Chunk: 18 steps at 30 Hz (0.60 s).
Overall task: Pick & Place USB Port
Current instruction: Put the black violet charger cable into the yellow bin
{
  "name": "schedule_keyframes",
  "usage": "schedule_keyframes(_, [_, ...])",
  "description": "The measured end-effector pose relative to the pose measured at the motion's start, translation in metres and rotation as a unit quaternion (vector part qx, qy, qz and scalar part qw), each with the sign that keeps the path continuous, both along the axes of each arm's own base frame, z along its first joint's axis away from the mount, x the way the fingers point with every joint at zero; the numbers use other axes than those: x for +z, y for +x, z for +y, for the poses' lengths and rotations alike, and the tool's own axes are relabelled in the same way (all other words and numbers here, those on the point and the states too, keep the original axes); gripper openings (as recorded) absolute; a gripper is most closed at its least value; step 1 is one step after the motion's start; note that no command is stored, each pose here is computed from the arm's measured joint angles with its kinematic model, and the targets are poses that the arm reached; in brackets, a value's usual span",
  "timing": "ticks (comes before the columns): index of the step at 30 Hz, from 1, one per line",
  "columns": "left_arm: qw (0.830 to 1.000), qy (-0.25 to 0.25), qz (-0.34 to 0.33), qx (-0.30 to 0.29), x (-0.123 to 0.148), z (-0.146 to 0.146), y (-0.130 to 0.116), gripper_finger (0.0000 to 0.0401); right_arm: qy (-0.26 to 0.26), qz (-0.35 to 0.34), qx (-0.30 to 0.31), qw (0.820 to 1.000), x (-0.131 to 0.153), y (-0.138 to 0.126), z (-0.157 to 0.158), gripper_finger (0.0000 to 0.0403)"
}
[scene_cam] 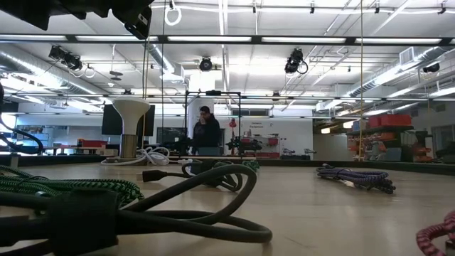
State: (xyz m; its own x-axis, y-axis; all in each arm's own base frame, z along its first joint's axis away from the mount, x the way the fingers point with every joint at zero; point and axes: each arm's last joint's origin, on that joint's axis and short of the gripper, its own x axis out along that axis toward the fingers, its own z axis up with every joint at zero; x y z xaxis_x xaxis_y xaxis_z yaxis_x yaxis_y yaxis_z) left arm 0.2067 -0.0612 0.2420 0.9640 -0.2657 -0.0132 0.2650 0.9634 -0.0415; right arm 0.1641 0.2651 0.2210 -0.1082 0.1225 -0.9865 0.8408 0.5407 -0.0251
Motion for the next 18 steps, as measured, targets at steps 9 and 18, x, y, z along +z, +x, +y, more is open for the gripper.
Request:
schedule_keyframes(9, [1.0,0.0,0.0,0.0,0.0,0.0,0.0,0.0142,-0.004,0.013,-0.009,1.0,0.0,-0.0014,-0.0011,0.0081])
schedule_keyframes(18, [1.0,0.0,0.0,0.0,0.0,0.0,0.0,0.0142,-0.03,0.028,0.004,0.999,0.0001,-0.0028,-0.0078,0.0117])
